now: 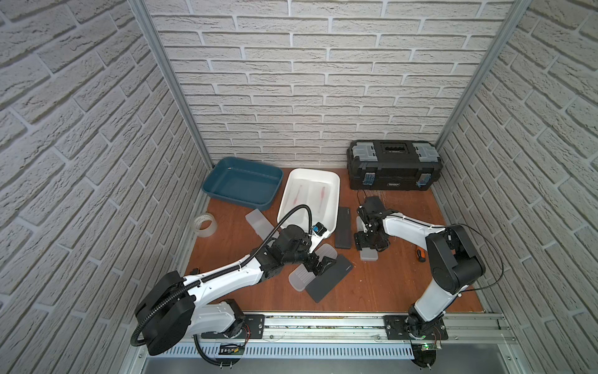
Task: Place the pencil cases by color into the storage box
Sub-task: Pick up the pencil case from the center of the board.
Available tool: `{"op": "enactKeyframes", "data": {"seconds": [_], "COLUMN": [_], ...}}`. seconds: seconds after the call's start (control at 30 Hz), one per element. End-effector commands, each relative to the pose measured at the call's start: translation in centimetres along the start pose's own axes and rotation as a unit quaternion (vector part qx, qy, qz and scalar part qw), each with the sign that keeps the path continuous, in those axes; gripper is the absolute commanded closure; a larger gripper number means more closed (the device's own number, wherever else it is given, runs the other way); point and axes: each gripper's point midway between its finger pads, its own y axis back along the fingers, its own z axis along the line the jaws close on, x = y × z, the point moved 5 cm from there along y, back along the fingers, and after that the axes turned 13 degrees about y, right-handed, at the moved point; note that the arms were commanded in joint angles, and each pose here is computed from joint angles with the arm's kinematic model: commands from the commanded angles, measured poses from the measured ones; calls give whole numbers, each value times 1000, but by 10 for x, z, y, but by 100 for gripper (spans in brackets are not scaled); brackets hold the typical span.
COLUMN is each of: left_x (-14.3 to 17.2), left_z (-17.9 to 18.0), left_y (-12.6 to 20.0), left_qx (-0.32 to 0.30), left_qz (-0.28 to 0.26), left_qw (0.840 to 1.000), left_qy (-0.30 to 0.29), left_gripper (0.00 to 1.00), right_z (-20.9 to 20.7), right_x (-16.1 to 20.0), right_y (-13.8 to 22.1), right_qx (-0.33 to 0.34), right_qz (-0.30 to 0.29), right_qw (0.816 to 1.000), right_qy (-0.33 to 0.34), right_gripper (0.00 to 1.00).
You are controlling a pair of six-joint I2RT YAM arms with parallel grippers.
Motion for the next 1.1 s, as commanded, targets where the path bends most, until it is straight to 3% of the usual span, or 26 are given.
{"op": "enactKeyframes", "data": {"seconds": [0.0,0.2,0.43,0.67,0.93,1.07], "left_x": [-9,-14,-22,-44,-54,-54], "left_z": [-6,-8,-11,-21,-11,4], "left_y": [2,10,18,47,80,100], "left_qx": [8,0,-31,-55,-127,-167], "left_qz": [-17,-27,-28,-57,-80,-92], "left_qw": [1000,1000,999,997,989,980], "left_qy": [-14,-15,-3,-1,16,52], "left_gripper": [2,2,2,2,2,2], "right_z": [-9,-18,-22,-13,22,45], "right_x": [15,9,6,-5,-56,-90], "right_y": [-1,32,91,164,201,197], "right_qx": [31,56,55,40,7,-3], "right_qz": [24,-7,-66,-164,-218,-219], "right_qw": [999,998,996,984,976,976], "right_qy": [-4,-6,-30,-49,-30,-12], "right_gripper": [26,40,41,41,39,38]}}
